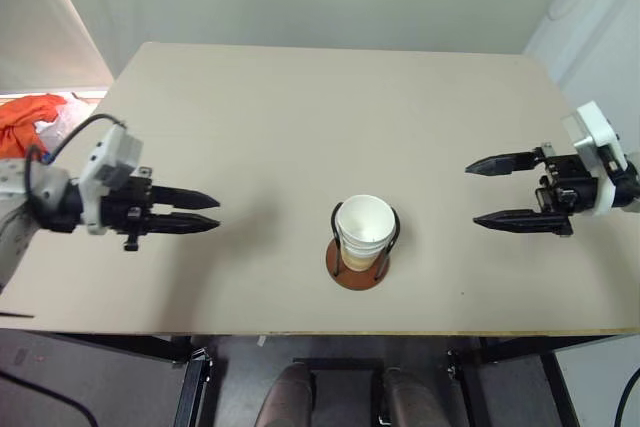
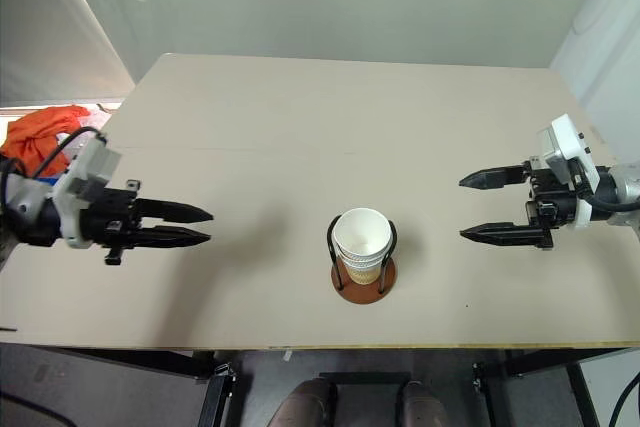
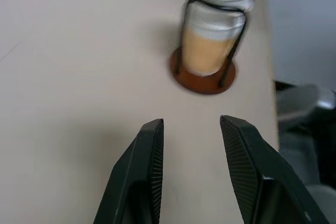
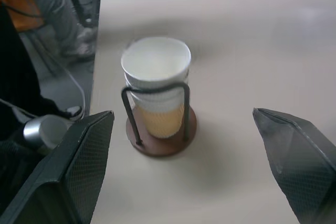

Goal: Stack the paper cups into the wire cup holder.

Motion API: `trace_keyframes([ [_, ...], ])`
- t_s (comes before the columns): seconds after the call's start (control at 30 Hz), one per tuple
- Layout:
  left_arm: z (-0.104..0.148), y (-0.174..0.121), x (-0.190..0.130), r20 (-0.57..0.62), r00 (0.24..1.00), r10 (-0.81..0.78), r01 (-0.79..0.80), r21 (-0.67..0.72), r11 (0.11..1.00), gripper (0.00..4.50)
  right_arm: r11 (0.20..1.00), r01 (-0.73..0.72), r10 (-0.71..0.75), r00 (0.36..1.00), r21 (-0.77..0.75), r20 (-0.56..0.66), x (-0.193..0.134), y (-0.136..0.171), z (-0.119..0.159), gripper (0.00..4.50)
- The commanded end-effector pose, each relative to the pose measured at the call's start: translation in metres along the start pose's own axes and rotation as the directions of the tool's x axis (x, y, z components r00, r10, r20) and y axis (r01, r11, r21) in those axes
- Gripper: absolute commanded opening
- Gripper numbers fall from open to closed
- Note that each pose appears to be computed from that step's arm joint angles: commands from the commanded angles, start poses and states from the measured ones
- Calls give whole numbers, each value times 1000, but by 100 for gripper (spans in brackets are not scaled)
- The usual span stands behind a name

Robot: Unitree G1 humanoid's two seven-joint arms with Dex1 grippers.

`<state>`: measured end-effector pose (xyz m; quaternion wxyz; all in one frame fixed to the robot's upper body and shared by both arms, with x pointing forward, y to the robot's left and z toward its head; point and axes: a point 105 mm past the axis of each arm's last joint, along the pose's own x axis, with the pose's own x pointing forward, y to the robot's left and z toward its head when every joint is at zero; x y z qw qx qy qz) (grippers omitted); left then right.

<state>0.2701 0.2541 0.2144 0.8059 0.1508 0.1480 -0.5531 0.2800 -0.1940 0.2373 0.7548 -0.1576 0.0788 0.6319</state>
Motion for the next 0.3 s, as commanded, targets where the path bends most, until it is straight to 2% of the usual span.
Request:
trace_keyframes([
  [0.03,17,-7,-15,31,997,72,-73,50,996,183,999,-8,8,1000,-40,-4,-5,-5,7,450],
  [0.3,17,-15,-32,22,990,139,-140,38,989,183,998,-31,30,1000,-53,-5,-2,-16,8,450],
])
